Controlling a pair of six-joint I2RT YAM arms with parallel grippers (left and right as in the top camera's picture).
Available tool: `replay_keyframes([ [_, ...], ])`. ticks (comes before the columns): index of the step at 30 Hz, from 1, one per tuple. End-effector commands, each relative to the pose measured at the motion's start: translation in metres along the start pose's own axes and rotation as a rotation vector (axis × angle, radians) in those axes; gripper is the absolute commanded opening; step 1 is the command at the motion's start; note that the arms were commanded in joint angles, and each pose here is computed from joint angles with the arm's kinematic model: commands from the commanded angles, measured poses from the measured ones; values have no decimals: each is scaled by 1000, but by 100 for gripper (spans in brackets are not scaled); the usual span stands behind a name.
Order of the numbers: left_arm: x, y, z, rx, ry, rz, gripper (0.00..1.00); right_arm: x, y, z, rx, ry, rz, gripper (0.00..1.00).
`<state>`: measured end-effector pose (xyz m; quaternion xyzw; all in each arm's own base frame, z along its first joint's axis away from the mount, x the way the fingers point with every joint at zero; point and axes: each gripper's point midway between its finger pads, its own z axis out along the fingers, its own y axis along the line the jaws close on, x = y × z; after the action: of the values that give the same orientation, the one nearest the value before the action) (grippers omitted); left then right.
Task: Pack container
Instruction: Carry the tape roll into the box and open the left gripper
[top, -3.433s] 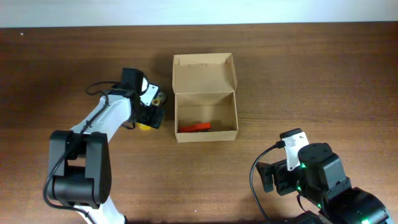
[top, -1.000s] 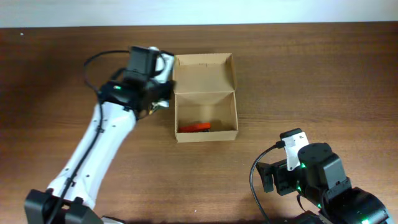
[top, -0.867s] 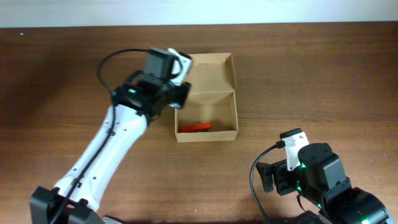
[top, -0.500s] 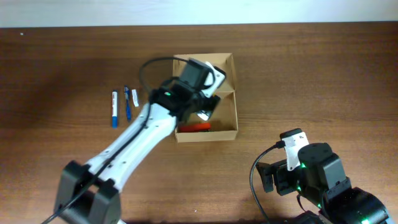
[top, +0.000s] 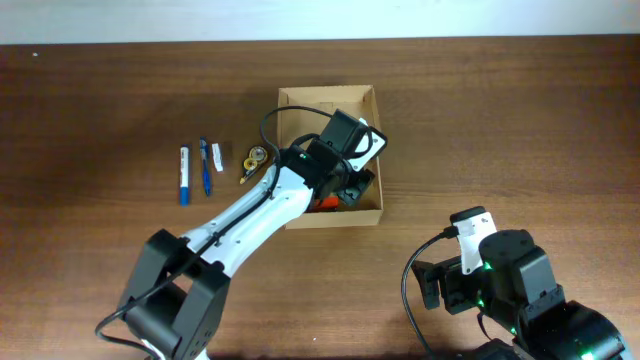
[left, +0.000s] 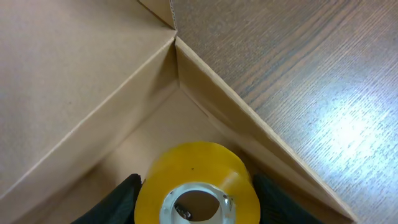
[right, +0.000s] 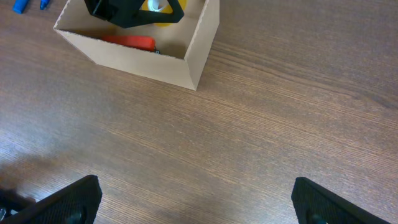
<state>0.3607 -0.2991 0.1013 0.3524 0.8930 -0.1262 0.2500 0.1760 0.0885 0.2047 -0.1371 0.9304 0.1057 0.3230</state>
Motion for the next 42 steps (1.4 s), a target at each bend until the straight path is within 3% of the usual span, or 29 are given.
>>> replay_keyframes([
  [1, -2, 3, 4, -20, 1, 18, 43, 1, 2, 1, -9, 2, -9, 99],
  [5, 0, 26, 2, -120, 11, 19, 43, 1, 2, 1, -9, 2, -9, 99],
  [15, 4, 39, 2, -121, 21, -1, 42, 1, 2, 1, -9, 2, -9, 99],
  [25, 37, 71, -2, -303, 162, -3, 42, 1, 2, 1, -9, 2, -9, 99],
  [42, 55, 88, -2, -264, 215, -71, 42, 1, 2, 1, -9, 2, -9, 99],
])
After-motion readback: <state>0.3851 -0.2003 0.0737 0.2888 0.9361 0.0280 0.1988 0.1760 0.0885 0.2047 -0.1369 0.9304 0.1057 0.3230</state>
